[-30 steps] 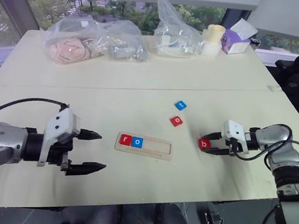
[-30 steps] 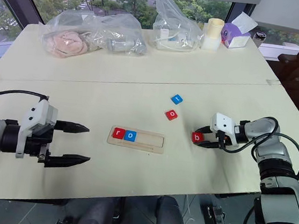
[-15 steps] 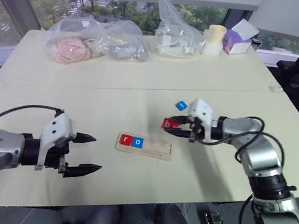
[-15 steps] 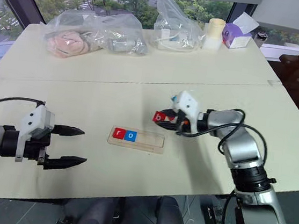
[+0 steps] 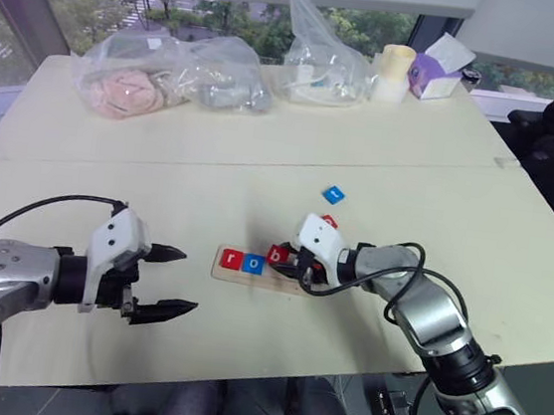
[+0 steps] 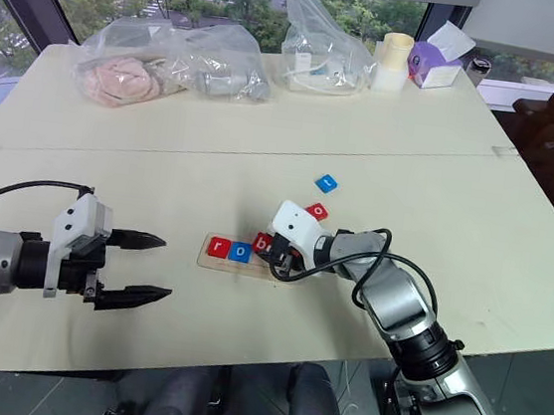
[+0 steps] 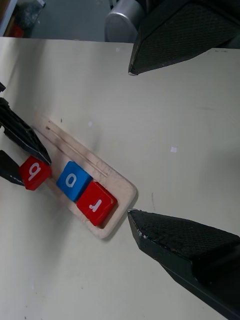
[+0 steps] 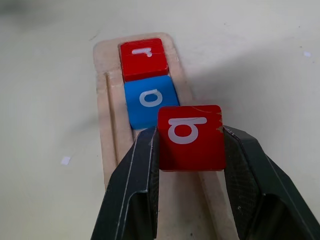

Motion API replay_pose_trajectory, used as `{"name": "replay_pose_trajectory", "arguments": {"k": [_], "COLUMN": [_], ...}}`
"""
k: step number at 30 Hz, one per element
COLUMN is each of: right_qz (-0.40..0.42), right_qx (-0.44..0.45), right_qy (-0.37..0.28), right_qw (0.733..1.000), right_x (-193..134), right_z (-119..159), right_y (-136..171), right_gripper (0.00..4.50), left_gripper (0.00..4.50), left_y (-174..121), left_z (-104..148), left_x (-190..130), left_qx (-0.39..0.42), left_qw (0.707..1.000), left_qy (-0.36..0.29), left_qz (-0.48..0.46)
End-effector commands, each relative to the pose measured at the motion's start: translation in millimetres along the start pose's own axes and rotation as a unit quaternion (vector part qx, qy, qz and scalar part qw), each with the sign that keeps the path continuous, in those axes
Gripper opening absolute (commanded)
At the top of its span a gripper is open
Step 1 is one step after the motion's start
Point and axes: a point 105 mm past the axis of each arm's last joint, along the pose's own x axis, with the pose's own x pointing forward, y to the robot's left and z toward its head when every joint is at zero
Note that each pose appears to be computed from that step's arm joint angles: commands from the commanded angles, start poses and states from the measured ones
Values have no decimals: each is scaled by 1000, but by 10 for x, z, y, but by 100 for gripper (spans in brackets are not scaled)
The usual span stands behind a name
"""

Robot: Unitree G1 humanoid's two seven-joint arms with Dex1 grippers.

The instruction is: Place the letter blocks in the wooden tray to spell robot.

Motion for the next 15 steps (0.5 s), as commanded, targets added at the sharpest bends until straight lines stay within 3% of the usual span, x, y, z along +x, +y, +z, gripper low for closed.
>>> {"name": "replay_pose_trajectory", "arguments": {"k": [1,13,15], "right_qz": [17,31,32], "right_qx": [-16,-8,-5], "right_qy": [-12,-9,-7], "right_qw": [1000,999,999], "right_x": [-21,82,92], "right_z": [88,44,25], "right_y": [76,123,116], "right_gripper": [115,115,219], "left_gripper": [450,450,450], "left_y": [0,12,17], "left_z": [35,10,10], "left_x": [9,43,43], "left_qx": [13,15,16], "left_qw": [1000,1000,1000], "left_qy": [-6,-5,-6], "left_qz": [0,4,5]}}
